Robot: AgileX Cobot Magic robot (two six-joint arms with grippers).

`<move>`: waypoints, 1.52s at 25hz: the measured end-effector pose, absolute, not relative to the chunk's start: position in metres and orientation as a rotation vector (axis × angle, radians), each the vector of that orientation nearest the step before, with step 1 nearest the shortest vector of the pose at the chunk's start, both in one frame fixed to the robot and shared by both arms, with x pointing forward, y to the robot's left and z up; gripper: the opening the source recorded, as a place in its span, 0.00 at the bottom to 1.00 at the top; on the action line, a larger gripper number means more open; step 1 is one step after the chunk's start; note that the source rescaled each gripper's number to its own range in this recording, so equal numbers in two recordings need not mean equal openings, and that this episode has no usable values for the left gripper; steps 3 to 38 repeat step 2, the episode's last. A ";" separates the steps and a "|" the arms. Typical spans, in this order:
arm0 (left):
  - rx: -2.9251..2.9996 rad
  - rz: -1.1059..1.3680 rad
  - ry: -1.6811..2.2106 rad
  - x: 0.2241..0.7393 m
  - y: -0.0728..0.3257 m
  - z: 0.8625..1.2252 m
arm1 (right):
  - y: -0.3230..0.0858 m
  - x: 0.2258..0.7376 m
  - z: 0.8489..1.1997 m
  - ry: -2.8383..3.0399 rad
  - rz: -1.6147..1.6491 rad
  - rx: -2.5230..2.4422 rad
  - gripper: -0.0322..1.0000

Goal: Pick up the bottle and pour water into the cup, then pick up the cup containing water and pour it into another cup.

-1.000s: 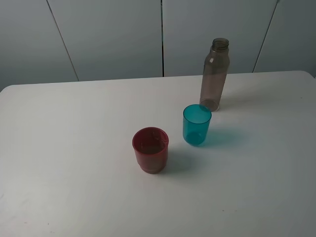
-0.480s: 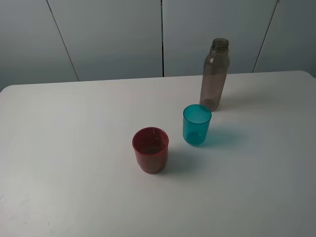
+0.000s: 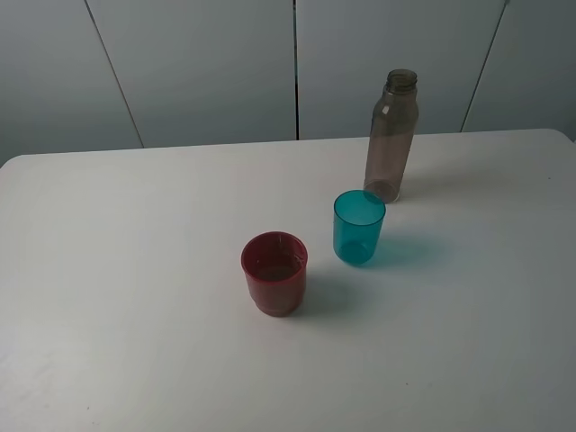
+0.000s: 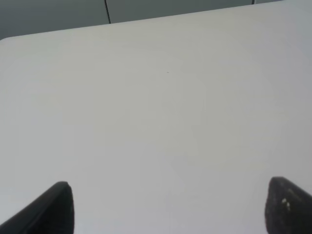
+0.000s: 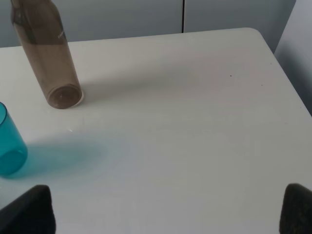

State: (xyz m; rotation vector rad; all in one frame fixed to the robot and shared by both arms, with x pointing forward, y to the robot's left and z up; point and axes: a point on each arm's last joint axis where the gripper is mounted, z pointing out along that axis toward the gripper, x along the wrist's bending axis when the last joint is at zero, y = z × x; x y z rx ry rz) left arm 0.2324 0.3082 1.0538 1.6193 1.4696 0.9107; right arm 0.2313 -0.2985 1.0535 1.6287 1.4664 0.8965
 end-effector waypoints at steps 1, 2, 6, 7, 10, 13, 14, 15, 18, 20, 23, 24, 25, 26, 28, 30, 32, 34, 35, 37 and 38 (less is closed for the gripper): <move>1.619 0.911 1.470 0.232 0.308 1.054 | -0.298 0.231 1.053 1.466 0.897 1.629 1.00; 1.619 0.911 1.470 0.232 0.308 1.054 | -0.298 0.231 1.053 1.466 0.897 1.629 1.00; 1.619 0.911 1.470 0.232 0.308 1.054 | -0.298 0.231 1.053 1.466 0.897 1.629 1.00; 1.619 0.911 1.470 0.232 0.308 1.054 | -0.298 0.231 1.053 1.466 0.897 1.629 1.00; 1.619 0.911 1.470 0.232 0.308 1.054 | -0.298 0.231 1.053 1.466 0.897 1.629 1.00; 1.619 0.911 1.470 0.232 0.308 1.054 | -0.298 0.231 1.053 1.466 0.897 1.629 1.00; 1.619 0.911 1.470 0.232 0.308 1.054 | -0.298 0.231 1.053 1.466 0.897 1.629 1.00; 1.619 0.911 1.470 0.232 0.308 1.054 | -0.298 0.231 1.053 1.466 0.897 1.629 1.00; 1.619 0.911 1.470 0.232 0.308 1.054 | -0.298 0.231 1.053 1.466 0.897 1.629 1.00; 1.619 0.911 1.470 0.232 0.308 1.054 | -0.298 0.231 1.053 1.466 0.897 1.629 1.00; 1.619 0.911 1.470 0.232 0.308 1.054 | -0.298 0.231 1.053 1.466 0.897 1.629 1.00; 1.619 0.911 1.470 0.232 0.308 1.054 | -0.298 0.231 1.053 1.466 0.897 1.629 1.00; 1.619 0.911 1.470 0.232 0.308 1.054 | -0.298 0.231 1.053 1.466 0.897 1.629 1.00; 1.619 0.911 1.470 0.232 0.308 1.054 | -0.298 0.231 1.053 1.466 0.897 1.629 1.00; 1.619 0.911 1.470 0.232 0.308 1.054 | -0.298 0.231 1.053 1.466 0.897 1.629 1.00; 1.619 0.911 1.470 0.232 0.308 1.054 | -0.298 0.231 1.053 1.466 0.897 1.629 1.00; 1.619 0.911 1.470 0.232 0.308 1.054 | -0.298 0.231 1.053 1.466 0.897 1.629 1.00; 1.619 0.911 1.470 0.232 0.308 1.054 | -0.298 0.231 1.053 1.466 0.897 1.629 1.00; 1.619 0.911 1.470 0.232 0.308 1.054 | -0.298 0.231 1.053 1.466 0.897 1.629 1.00; 1.619 0.911 1.470 0.232 0.308 1.054 | -0.298 0.231 1.053 1.466 0.897 1.629 1.00; 1.619 0.911 1.470 0.232 0.308 1.054 | -0.298 0.231 1.053 1.466 0.897 1.629 1.00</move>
